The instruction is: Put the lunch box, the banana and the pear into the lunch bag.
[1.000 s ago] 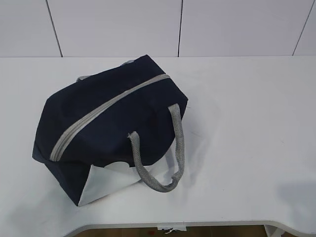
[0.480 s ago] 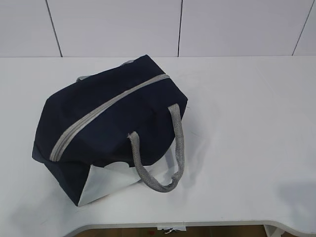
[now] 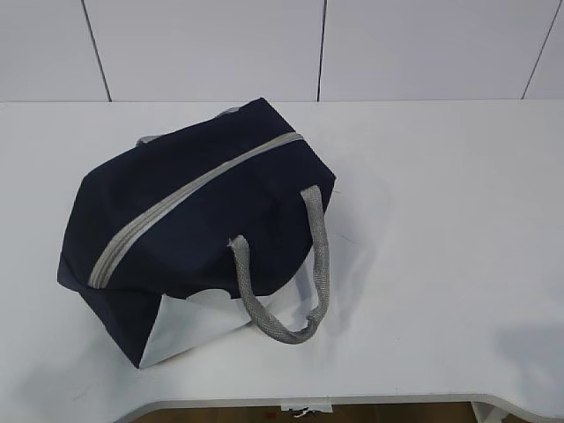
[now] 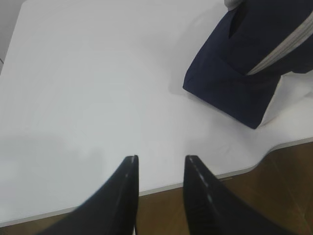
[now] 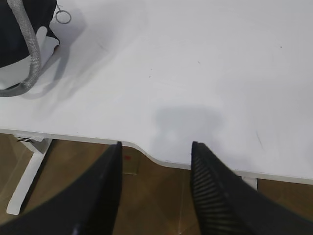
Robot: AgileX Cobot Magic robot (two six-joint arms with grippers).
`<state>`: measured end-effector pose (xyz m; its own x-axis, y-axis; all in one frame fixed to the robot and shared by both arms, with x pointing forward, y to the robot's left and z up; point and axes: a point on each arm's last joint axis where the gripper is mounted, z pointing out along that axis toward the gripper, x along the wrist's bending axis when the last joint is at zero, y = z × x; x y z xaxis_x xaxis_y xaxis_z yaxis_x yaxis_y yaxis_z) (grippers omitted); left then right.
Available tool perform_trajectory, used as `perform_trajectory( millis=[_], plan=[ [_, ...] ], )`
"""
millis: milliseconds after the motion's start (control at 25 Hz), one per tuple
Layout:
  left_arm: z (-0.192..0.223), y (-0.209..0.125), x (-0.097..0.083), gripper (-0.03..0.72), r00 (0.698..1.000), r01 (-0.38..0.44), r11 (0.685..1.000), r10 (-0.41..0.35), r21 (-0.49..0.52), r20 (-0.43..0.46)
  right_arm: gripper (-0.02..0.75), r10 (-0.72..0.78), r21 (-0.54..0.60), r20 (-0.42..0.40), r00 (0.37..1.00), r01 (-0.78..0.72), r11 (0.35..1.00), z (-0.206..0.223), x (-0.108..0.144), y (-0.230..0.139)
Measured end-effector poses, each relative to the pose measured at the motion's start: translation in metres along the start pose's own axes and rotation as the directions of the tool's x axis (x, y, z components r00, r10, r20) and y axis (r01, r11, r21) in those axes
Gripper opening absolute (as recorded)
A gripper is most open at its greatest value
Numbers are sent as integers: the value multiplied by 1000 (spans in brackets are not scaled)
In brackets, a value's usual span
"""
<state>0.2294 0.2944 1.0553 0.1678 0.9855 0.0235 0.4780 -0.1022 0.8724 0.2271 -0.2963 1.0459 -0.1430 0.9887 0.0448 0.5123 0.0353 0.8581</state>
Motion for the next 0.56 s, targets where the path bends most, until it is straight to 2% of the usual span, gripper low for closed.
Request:
perform_trajectory(
  millis=[560],
  plan=[
    [0,0,0,241,1000,0,1000,0,0,0,363,0,0,0,1000,0,1000,0,0,0]
  ],
)
